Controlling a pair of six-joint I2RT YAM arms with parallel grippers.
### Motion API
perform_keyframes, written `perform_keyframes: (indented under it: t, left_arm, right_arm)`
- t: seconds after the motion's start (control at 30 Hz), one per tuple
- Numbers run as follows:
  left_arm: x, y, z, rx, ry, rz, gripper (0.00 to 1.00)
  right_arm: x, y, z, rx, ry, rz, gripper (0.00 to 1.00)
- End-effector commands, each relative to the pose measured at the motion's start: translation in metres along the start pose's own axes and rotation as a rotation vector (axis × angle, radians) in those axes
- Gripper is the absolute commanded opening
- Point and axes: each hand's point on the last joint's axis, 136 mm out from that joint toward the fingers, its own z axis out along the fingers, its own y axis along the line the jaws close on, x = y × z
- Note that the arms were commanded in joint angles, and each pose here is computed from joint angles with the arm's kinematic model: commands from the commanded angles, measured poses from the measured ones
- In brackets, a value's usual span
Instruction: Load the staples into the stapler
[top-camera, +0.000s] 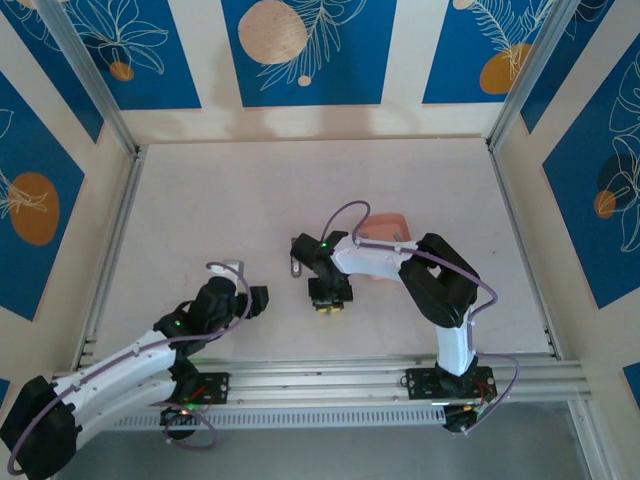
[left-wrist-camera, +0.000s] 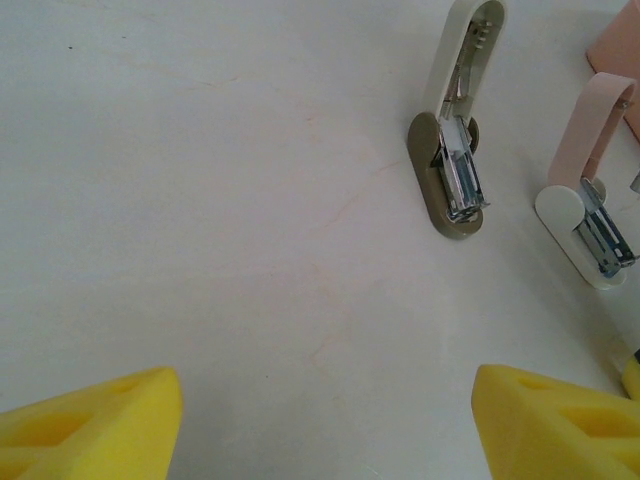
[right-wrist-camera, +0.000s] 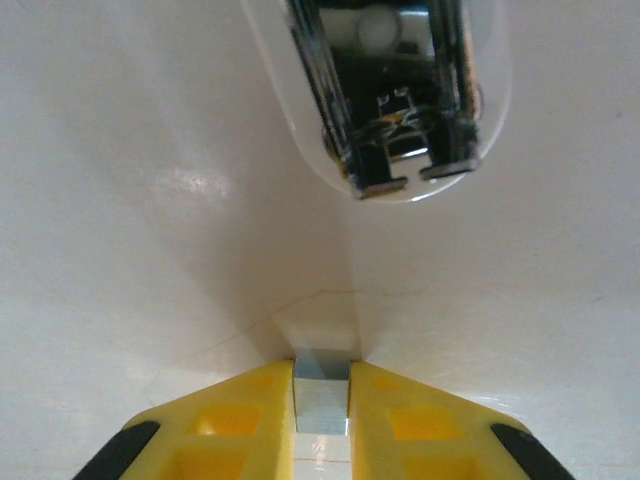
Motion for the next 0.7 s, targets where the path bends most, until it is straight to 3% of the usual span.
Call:
perform_keyframes:
  t: [0.0, 0.17, 0.67]
  left_arm:
    - [-0.001, 0.001, 0.001, 0.004, 0.006, 0.011, 0.76]
    - [-0.002, -0.001, 0.003, 0.011, 0.003, 0.011, 0.76]
    - [-0.010, -0.028, 0.018, 0.122, -0.002, 0.008, 0.76]
  right_arm:
    - [0.001, 0.006, 0.011, -0.021, 0.026, 0.000, 0.18]
    - [-0.004, 0.008, 0.002, -0.036, -0.039, -0.027, 0.16]
    - [-0.034, 0.007, -0.050, -0.136, -0.393, -0.180, 0.15]
